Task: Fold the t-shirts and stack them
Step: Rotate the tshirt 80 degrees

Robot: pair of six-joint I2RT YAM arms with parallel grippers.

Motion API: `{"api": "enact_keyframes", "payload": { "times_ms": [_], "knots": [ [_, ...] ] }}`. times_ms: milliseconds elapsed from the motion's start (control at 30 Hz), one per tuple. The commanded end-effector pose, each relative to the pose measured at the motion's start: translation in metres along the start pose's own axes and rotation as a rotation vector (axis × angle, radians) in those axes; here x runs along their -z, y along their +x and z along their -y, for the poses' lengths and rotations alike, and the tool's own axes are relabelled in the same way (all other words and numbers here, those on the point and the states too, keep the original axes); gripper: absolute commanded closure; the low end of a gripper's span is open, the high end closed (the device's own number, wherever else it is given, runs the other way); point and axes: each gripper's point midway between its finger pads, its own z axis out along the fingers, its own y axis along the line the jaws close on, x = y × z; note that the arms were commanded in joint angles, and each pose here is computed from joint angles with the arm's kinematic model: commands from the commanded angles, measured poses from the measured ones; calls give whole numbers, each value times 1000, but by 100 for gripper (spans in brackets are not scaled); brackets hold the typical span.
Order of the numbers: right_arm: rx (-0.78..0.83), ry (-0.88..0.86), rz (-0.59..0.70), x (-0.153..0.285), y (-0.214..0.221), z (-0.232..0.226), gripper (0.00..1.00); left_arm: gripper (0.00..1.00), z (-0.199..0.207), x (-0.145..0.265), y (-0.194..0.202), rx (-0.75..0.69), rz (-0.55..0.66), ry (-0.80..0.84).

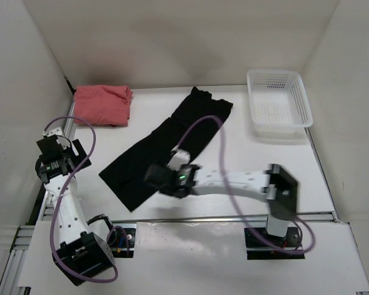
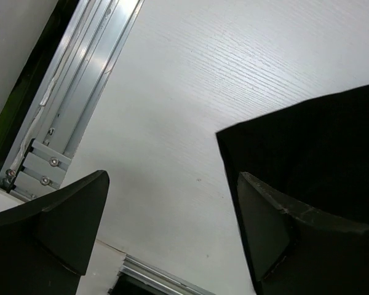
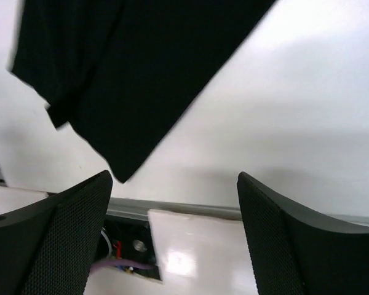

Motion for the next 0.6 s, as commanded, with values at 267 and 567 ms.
{"api": "enact_keyframes", "payload": {
  "times_ms": [267, 567],
  "knots": [
    [-469, 45, -123, -66, 98, -63, 37, 2, -5, 30, -3, 31, 24, 0],
    [-417, 47, -248, -98, 121, -79, 36, 2, -6, 30, -5, 39, 15, 4]
  ]
}}
